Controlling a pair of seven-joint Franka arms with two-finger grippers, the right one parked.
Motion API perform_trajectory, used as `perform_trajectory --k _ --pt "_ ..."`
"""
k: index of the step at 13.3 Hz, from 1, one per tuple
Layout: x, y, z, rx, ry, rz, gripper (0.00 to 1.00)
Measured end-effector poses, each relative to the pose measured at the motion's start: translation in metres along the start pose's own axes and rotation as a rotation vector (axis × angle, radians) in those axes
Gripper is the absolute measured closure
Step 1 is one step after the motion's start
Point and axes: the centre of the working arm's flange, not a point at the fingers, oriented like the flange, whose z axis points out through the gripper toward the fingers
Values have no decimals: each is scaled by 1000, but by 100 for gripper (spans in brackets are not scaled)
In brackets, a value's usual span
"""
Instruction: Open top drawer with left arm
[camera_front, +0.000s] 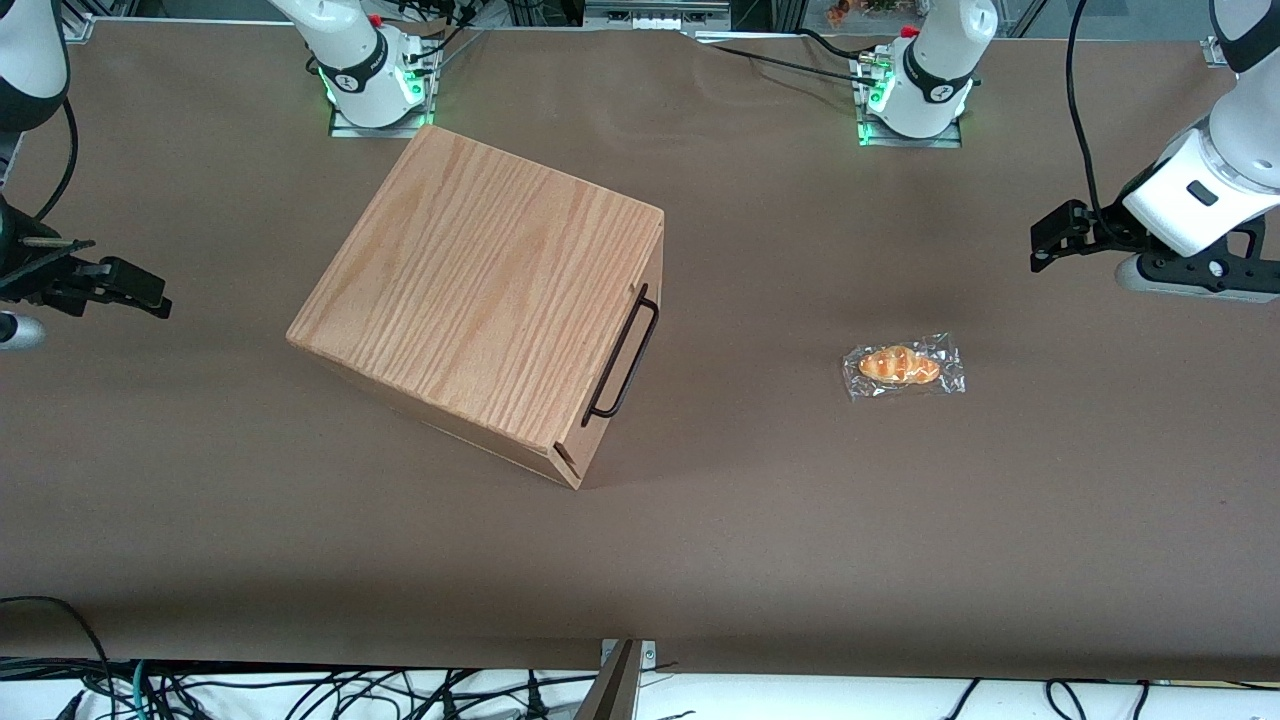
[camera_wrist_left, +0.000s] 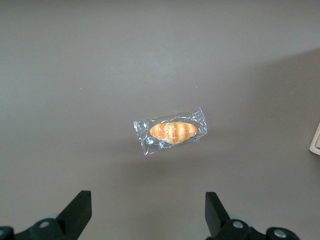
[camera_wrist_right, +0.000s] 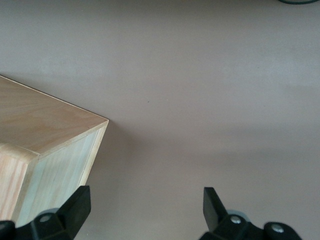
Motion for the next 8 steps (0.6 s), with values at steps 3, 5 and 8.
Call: perform_trajectory --k 3,5,8 --pt "-1 7 14 -7 -70 12 0" --pt "3 31 30 -48 -118 45 0" --pt "12 96 63 -131 -181 133 0"
